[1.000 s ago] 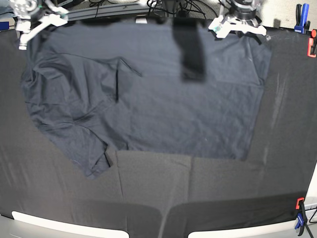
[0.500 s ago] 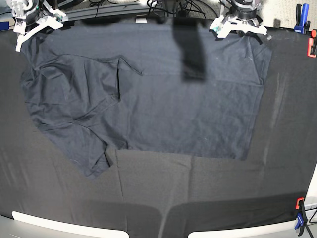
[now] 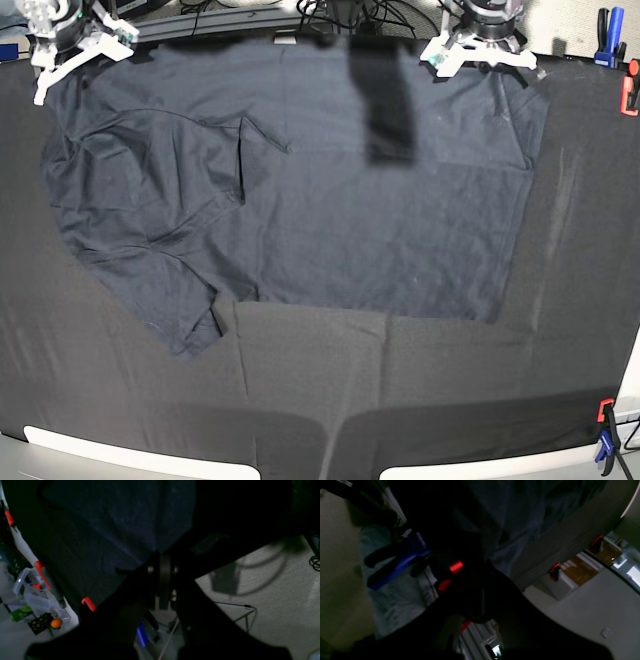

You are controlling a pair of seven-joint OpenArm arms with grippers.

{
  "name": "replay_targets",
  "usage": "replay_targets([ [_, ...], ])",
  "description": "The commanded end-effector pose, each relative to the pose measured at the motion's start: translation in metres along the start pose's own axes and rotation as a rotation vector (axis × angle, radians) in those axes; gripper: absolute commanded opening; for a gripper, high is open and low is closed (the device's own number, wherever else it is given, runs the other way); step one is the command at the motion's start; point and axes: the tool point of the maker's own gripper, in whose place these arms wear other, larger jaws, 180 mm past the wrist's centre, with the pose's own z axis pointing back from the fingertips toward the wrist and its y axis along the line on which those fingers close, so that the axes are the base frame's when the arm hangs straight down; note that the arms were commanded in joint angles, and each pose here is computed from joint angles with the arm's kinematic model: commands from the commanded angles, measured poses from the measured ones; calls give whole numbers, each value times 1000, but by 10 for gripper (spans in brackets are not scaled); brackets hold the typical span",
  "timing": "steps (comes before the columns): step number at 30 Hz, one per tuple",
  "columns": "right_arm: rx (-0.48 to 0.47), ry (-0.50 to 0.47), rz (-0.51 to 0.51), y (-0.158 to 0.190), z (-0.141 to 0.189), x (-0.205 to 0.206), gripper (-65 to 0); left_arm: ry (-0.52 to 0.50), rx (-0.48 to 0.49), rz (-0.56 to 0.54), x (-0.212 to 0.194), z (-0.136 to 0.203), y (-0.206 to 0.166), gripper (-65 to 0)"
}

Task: Layout the t-shirt on the table in an organized manner, then fold the t-shirt properly
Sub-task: 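Release the spread shirt and raise both grippers off the collar edge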

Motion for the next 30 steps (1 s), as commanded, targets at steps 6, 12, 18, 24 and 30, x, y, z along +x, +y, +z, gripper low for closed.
replay_targets([
  [6,21,-18,44,7,5,1,-650,-3,31,17,1,3,8,-650],
  [12,55,-1,40,16,6,-3,-650,-4,68,70,1,3,14,-650],
  [18,127,93,-1,29,8,-19,-411,37,104,129,-8,4,20,-400],
  [24,113,51,-8,26,8,-12,-384,86,101,131,-16,4,19,-353],
  [30,97,-111,-33,17,20,23,-385,231,127,120,-41,9,23,-353],
])
